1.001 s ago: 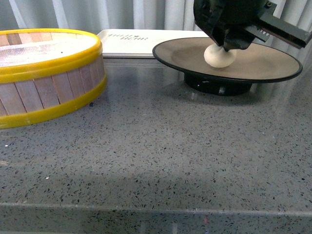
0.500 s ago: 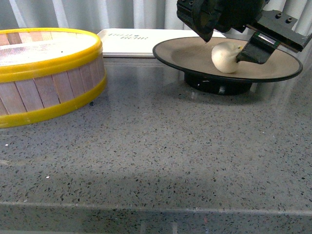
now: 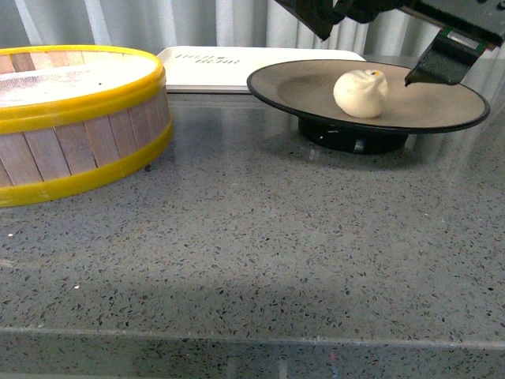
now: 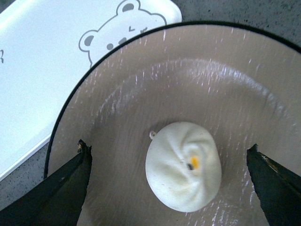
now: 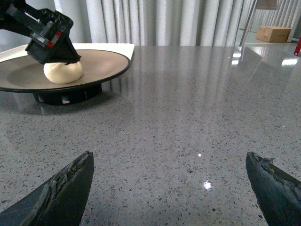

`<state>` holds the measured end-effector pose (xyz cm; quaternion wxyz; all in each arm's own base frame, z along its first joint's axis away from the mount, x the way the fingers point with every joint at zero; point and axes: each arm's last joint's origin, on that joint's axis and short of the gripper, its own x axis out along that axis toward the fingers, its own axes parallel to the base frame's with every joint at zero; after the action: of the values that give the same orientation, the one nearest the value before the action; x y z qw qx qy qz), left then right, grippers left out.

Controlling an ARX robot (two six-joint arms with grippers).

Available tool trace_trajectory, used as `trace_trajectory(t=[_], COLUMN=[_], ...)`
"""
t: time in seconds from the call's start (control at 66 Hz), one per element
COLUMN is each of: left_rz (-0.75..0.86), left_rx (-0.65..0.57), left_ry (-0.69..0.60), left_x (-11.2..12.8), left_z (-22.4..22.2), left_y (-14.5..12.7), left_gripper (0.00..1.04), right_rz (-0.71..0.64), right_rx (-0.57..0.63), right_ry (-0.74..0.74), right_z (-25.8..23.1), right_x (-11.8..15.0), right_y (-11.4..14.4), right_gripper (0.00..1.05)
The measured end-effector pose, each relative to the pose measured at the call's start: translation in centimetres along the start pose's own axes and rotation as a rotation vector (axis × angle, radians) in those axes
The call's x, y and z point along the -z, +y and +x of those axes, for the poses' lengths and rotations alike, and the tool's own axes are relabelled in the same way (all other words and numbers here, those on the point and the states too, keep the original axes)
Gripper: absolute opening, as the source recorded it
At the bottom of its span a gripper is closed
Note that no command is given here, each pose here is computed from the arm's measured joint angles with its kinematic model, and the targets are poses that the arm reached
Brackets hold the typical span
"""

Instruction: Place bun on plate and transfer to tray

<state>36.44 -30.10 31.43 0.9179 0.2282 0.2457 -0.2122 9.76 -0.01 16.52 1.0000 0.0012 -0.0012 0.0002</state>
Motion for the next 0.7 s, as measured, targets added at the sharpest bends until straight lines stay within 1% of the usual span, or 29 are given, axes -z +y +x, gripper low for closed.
trace_trajectory(t=[0.091,0.212,0.288,0.364,0.455,0.5,0.697], left_rz=[-0.020,-0.060,-0.085,-0.110,-0.143,-0.160,-0.219], left_rx=[-0.001,-0.016,-0.033,-0.055,-0.088,-0.106,-0.182], left_ry=[-0.052,-0.164,-0.235,-0.301,-0.358,-0.377,-0.379], left_x=[-0.4,-0.4,0.0,1.0,3.0,4.4,10.8], left_z=[-1.4,-5.0,-7.7,-10.6,-14.0,-15.7,-20.6], left_y=[0.7,2.4,3.7,5.2,7.2,8.2,11.4], left_gripper=[0.98,0.98,0.98,0.98,0.98,0.98,0.98], right_rz=[0.000,0.000,0.000,0.000,0.000,0.000,0.000], right_rx=[0.000,0.000,0.000,0.000,0.000,0.000,0.000], right_ry=[0.000,0.000,0.000,0.000,0.000,0.000,0.000], right_z=[0.0,0.0,0.0,0.0,0.0,0.0,0.0], right_x=[0.0,0.0,0.0,0.0,0.0,0.0,0.0], right_y=[0.0,0.0,0.0,0.0,0.0,0.0,0.0], right_gripper=[0.96,0.96,0.96,0.96,0.96,0.96,0.96])
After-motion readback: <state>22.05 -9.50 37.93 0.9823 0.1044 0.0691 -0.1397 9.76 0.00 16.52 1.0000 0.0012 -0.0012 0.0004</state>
